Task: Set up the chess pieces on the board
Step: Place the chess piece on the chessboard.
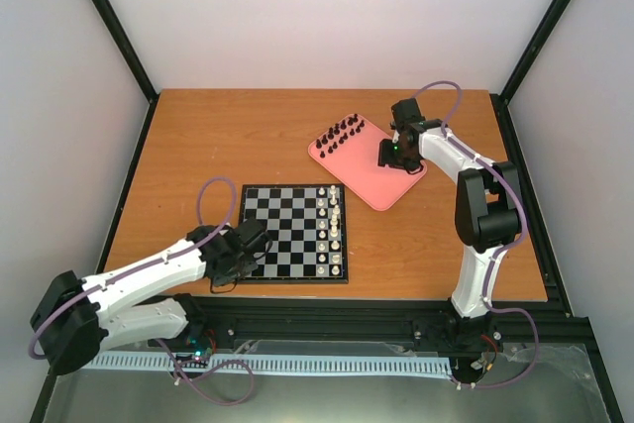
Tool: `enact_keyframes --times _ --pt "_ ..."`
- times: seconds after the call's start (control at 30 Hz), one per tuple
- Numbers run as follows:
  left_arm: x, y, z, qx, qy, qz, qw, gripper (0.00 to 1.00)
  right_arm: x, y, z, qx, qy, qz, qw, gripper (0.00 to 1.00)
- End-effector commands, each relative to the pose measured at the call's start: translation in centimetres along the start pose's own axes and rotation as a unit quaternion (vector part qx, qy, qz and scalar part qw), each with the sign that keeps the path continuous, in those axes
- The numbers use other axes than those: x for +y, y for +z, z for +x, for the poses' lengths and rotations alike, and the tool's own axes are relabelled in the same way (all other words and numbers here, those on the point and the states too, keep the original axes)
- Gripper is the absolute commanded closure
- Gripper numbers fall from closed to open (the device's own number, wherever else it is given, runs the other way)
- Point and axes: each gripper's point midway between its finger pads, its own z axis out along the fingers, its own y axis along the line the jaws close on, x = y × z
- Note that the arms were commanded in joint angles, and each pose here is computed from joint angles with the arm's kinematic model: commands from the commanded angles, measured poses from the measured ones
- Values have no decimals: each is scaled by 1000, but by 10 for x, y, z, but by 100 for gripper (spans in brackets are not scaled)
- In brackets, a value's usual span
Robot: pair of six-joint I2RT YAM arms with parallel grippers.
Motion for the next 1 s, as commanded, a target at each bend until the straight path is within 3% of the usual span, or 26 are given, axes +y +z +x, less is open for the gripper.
enact_keyframes --times 0.0,0.97 --pt "-11 1 -1 -7 -4 14 1000 99 5 -9 -9 -19 -10 -3 1000 38" --pt "-9 13 2 -5 5 -4 1000 99 7 -8 -9 -14 -13 -9 1000 38"
